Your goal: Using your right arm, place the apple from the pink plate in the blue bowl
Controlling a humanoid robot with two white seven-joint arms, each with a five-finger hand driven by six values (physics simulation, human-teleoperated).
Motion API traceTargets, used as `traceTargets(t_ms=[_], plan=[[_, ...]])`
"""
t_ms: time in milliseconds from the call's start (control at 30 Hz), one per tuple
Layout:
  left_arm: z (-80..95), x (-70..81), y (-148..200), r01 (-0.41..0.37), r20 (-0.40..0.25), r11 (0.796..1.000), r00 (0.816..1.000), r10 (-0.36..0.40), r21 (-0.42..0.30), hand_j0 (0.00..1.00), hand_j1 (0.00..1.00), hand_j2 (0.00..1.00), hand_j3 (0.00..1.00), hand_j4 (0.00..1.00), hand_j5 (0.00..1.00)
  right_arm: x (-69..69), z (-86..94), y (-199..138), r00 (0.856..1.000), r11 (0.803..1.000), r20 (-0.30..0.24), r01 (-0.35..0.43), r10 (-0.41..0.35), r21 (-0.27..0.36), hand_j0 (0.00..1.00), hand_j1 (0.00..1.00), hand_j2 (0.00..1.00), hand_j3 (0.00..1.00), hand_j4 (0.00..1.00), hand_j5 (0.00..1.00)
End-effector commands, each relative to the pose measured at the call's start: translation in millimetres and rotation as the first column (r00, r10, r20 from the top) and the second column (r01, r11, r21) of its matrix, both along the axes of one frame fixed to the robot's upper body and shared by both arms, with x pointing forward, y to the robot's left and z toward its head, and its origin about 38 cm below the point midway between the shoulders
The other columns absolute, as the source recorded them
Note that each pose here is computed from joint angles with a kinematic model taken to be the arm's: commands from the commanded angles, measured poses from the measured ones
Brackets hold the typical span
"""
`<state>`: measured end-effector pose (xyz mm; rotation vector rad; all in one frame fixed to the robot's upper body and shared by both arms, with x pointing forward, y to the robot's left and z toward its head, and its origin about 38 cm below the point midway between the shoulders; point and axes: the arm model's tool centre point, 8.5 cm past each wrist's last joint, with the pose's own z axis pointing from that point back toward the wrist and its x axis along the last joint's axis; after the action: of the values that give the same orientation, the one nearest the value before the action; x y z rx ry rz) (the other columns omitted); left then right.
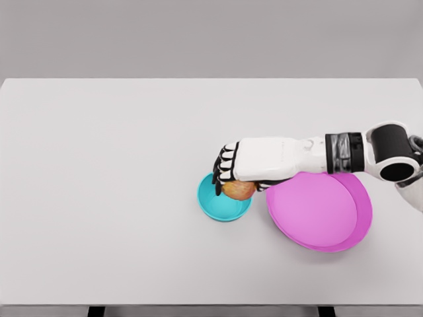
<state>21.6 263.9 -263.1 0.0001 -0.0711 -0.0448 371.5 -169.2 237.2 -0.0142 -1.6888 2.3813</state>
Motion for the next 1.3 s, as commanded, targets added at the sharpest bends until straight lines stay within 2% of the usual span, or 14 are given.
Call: traceTargets(t_ms=[0, 300, 333, 367, 567, 767, 833, 933, 1000, 1033, 1067, 1100, 1167, 1267], plan=[[0.0, -0.1, 0, 0.000, -0.001, 1.000, 1.000, 0.000, 0.000, 1.00, 1.00, 1.00, 1.00, 1.00, 1.00, -3.8, -6.5, 9, 0.999, 1.000, -0.024, -0.022, 0.022, 0.004, 0.62, 0.62, 0.62, 0.62, 0.62, 0.62], [0.0, 0.0, 0, 0.000, 0.000, 1.000, 1.000, 0.000, 0.000, 1.00, 1.00, 1.00, 1.00, 1.00, 1.00, -4.9, -4.8, 21, 0.998, 0.999, -0.019, -0.053, 0.054, 0.005, 0.64, 0.64, 0.64, 0.64, 0.64, 0.64], [0.0, -0.1, 0, 0.000, -0.001, 1.000, 1.000, 0.000, 0.000, 1.00, 1.00, 1.00, 1.00, 1.00, 1.00, -4.7, -4.3, 20, 0.998, 0.999, -0.018, -0.053, 0.053, 0.005, 0.90, 0.90, 0.90, 0.90, 0.90, 0.90], [0.0, -0.1, 0, 0.000, -0.001, 1.000, 1.000, 0.000, 0.000, 1.00, 1.00, 1.00, 1.00, 1.00, 1.00, -4.7, -4.4, 20, 0.998, 0.999, -0.017, -0.053, 0.053, 0.004, 1.00, 1.00, 1.00, 1.00, 1.00, 1.00], [0.0, 0.0, 0, 0.000, 0.000, 1.000, 1.000, 0.000, 0.000, 1.00, 1.00, 1.00, 1.00, 1.00, 1.00, -2.5, -0.6, 17, 0.999, 0.999, -0.006, -0.042, 0.042, 0.005, 1.00, 1.00, 1.00, 1.00, 1.00, 1.00], [0.0, 0.0, 0, 0.000, 0.000, 1.000, 1.000, 0.000, 0.000, 1.00, 1.00, 1.00, 1.00, 1.00, 1.00, 14.3, 39.3, -16, 0.994, 0.998, 0.096, 0.049, -0.052, 0.030, 1.00, 1.00, 1.00, 1.00, 1.00, 1.00], [0.0, -0.1, 0, 0.000, -0.001, 1.000, 1.000, 0.000, 0.000, 1.00, 1.00, 1.00, 1.00, 1.00, 1.00, 19.5, 63.2, -51, 0.983, 0.989, 0.123, 0.131, -0.138, 0.065, 1.00, 1.00, 1.00, 1.00, 1.00, 1.00], [0.0, -0.1, 0, 0.000, -0.001, 1.000, 1.000, 0.000, 0.000, 1.00, 1.00, 1.00, 1.00, 1.00, 1.00, 12.6, 69.0, -117, 0.946, 0.950, 0.113, 0.294, -0.305, 0.107, 1.00, 1.00, 1.00, 1.00, 1.00, 1.00], [0.0, -0.1, 0, 0.000, -0.001, 1.000, 1.000, 0.000, 0.000, 1.00, 1.00, 1.00, 1.00, 1.00, 1.00, 5.7, 68.6, -156, 0.905, 0.907, 0.104, 0.396, -0.412, 0.144, 1.00, 1.00, 1.00, 1.00, 1.00, 1.00], [0.0, 0.0, 0, 0.000, 0.000, 1.000, 1.000, 0.000, 0.000, 1.00, 1.00, 1.00, 1.00, 1.00, 1.00, 1.0, 72.7, -176, 0.874, 0.869, 0.100, 0.450, -0.476, 0.206, 1.00, 1.00, 1.00, 1.00, 1.00, 1.00], [0.0, 0.0, 0, 0.000, 0.000, 1.000, 1.000, 0.000, 0.000, 1.00, 1.00, 1.00, 1.00, 1.00, 1.00, -0.8, 66.5, -187, 0.852, 0.830, 0.063, 0.485, -0.519, 0.276, 1.00, 1.00, 1.00, 1.00, 1.00, 1.00], [0.0, 0.0, 0, 0.000, 0.000, 1.000, 1.000, 0.000, 0.000, 1.00, 1.00, 1.00, 1.00, 1.00, 1.00, -0.4, 58.2, -197, 0.837, 0.810, 0.038, 0.517, -0.546, 0.276, 1.00, 1.00, 1.00, 1.00, 1.00, 1.00], [0.0, 0.0, 0, 0.000, 0.000, 1.000, 1.000, 0.000, 0.000, 1.00, 1.00, 1.00, 1.00, 1.00, 1.00, 3.3, 39.2, -208, 0.815, 0.787, -0.011, 0.562, -0.579, 0.254, 1.00, 1.00, 1.00, 1.00, 1.00, 1.00], [0.0, 0.0, 0, 0.000, 0.000, 1.000, 1.000, 0.000, 0.000, 1.00, 1.00, 1.00, 1.00, 1.00, 1.00, 2.1, 20.9, -198, 0.824, 0.789, -0.055, 0.558, -0.564, 0.257, 1.00, 1.00, 1.00, 1.00, 1.00, 1.00]])
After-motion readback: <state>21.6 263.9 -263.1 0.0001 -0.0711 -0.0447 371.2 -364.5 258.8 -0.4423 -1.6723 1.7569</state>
